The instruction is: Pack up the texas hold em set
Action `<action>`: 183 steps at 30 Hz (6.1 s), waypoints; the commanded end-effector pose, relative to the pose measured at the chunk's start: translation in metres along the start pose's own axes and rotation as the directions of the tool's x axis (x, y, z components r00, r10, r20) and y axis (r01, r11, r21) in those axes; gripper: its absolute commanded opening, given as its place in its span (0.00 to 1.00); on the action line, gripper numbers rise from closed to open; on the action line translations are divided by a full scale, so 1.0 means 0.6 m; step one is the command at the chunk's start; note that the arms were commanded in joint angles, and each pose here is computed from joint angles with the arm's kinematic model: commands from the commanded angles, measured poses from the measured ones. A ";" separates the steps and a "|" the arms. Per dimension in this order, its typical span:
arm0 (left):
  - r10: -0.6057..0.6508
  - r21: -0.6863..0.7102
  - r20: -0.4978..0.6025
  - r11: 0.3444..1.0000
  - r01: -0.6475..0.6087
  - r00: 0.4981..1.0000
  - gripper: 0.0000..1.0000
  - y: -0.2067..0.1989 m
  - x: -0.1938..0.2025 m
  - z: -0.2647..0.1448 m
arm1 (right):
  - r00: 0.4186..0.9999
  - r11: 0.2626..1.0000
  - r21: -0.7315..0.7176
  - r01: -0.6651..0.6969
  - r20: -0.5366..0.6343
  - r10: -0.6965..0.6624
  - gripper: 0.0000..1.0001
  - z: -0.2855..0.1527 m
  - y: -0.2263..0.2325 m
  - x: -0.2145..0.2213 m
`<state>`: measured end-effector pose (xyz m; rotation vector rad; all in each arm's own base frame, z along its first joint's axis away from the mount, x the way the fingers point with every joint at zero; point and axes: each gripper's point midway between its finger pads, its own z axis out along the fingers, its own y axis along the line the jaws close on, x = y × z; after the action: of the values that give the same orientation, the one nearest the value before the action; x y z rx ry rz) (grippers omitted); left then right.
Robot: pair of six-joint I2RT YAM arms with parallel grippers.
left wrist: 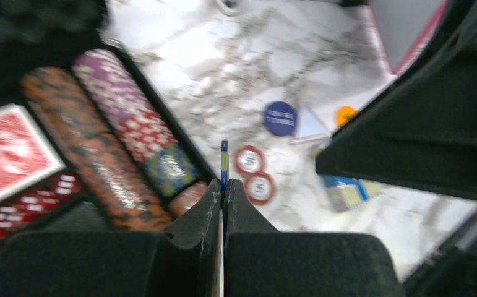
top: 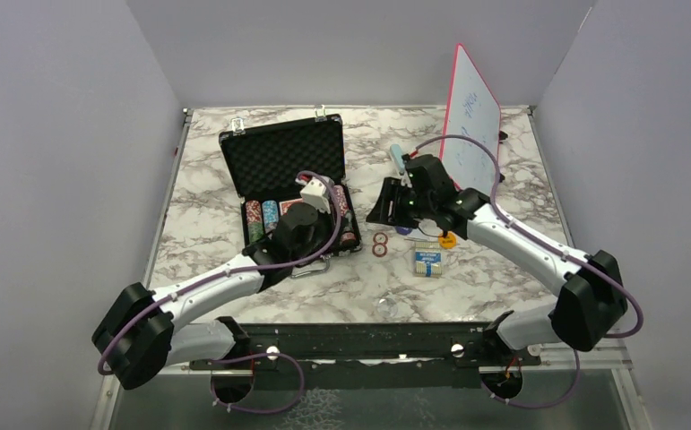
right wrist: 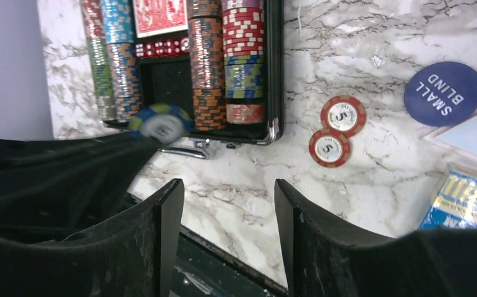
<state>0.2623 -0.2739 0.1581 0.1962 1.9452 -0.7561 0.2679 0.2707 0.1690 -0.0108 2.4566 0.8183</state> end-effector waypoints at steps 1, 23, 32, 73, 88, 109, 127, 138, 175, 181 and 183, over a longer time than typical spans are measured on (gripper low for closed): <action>0.242 -0.076 -0.111 0.965 -0.251 0.964 0.00 0.075 -0.017 -0.009 | 0.995 0.996 -0.030 0.080 -0.054 -0.081 0.55 0.046 -0.001 0.009; 0.481 0.126 -0.114 0.875 -0.468 0.869 0.00 0.077 -0.027 0.030 | 0.980 0.994 -0.107 0.009 -0.199 -0.030 0.40 0.198 0.002 0.047; 0.518 0.271 -0.115 0.837 -0.475 0.848 0.00 0.051 -0.007 0.026 | 0.968 0.997 -0.072 0.015 -0.250 -0.032 0.33 0.202 -0.028 0.085; 0.663 0.409 -0.271 0.736 -0.540 0.698 0.10 0.081 0.063 0.059 | 0.949 1.000 -0.022 -0.001 -0.316 -0.005 0.19 0.177 -0.070 0.143; 0.560 0.256 -0.167 0.819 -0.513 0.811 0.50 0.062 -0.042 0.051 | 0.979 1.000 0.002 0.024 -0.203 -0.023 0.34 0.148 -0.046 0.083; 0.099 -0.142 0.041 0.986 -0.092 0.994 0.79 0.111 -0.104 -0.050 | 0.926 0.875 0.329 0.355 -0.252 -0.281 0.76 0.100 -0.157 0.092; 0.069 -0.128 0.048 0.990 -0.063 0.996 0.79 0.113 -0.085 -0.058 | 0.916 0.830 0.410 0.378 -0.293 -0.273 0.61 0.157 -0.173 0.116; 0.048 -0.124 0.053 0.991 -0.041 0.997 0.79 0.111 -0.083 -0.060 | 0.927 0.844 0.407 0.350 -0.283 -0.247 0.46 0.168 -0.166 0.116; -0.310 0.132 -0.276 0.925 0.356 0.910 0.60 -0.043 0.086 -0.027 | 0.992 0.986 0.163 0.039 -0.123 -0.019 0.36 0.063 -0.037 0.100; -0.342 0.131 -0.254 0.915 0.382 0.905 0.50 -0.051 0.095 -0.011 | 0.990 0.992 0.079 -0.100 -0.087 0.107 0.37 0.031 0.000 0.096; -0.357 0.157 -0.237 0.904 0.398 0.904 0.50 -0.059 0.090 -0.010 | 0.988 0.990 0.060 -0.128 -0.084 0.133 0.37 0.023 0.009 0.094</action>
<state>0.2030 -0.2996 0.1095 0.0825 2.2568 -1.1694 0.2320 0.2789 0.1132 0.0325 2.6130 0.6632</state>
